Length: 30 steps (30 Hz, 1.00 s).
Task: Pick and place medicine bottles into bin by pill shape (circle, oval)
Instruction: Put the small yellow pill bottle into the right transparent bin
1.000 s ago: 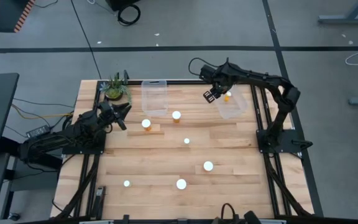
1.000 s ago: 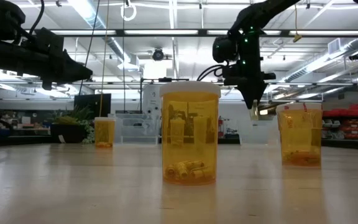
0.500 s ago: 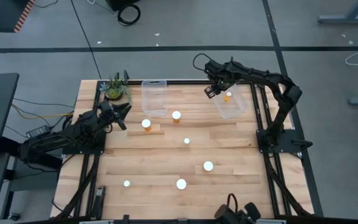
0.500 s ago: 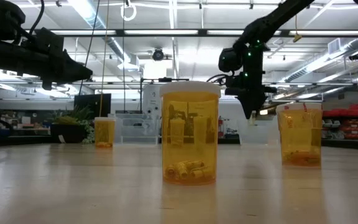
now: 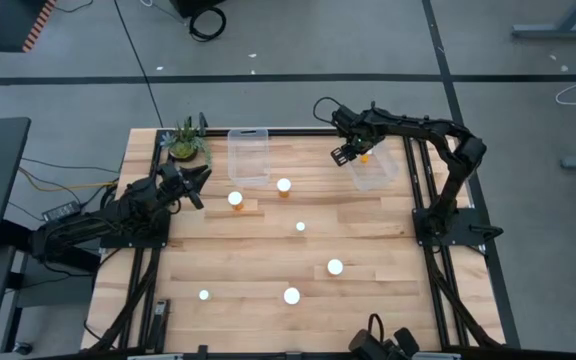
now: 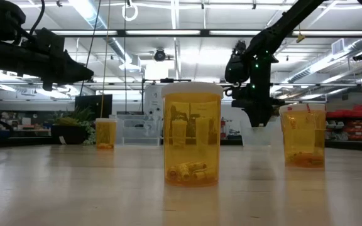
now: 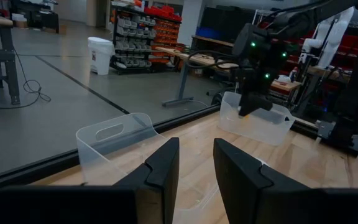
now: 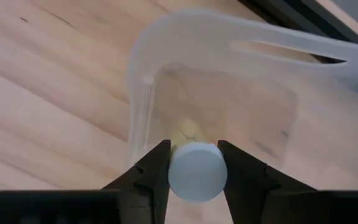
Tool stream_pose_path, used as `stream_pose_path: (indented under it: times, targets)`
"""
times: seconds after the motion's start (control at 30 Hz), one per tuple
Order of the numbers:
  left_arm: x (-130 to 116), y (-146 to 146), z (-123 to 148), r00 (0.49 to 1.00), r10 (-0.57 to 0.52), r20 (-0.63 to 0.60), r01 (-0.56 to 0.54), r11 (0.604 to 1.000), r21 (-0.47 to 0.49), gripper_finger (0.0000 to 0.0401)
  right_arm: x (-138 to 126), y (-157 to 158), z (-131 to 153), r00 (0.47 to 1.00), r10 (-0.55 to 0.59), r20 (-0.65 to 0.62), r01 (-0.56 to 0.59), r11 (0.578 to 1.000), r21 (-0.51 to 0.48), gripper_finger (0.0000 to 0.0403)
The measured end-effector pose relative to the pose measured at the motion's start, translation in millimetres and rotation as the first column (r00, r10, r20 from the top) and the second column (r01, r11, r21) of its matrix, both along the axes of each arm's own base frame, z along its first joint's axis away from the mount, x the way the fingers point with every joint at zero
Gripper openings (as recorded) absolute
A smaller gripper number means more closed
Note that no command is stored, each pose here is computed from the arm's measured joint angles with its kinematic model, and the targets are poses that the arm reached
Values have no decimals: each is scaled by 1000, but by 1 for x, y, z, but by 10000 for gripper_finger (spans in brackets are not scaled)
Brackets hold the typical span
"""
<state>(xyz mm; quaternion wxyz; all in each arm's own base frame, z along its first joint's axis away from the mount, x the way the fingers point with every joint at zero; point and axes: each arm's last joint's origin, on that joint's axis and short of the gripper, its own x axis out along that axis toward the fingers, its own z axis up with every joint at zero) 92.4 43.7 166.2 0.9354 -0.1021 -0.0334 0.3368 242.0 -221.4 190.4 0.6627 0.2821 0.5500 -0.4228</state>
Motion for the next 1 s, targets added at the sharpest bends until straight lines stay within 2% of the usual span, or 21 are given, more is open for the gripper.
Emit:
stream_pose_path:
  times: [0.33, 0.67, 1.0]
  targets:
    - [0, 0, 0, 1000, 0, 0, 0, 1000, 0, 107, -1, -1, 1, 1000, -4, 0, 4, 1000, 0, 178]
    - [0, 0, 0, 1000, 0, 0, 0, 1000, 0, 107, 6, -5, 34, 1000, 1, -7, 0, 1000, 6, 182]
    - [0, 0, 0, 1000, 0, 0, 0, 1000, 0, 107, 43, 26, 74, 990, 135, 35, -133, 990, -54, 182]
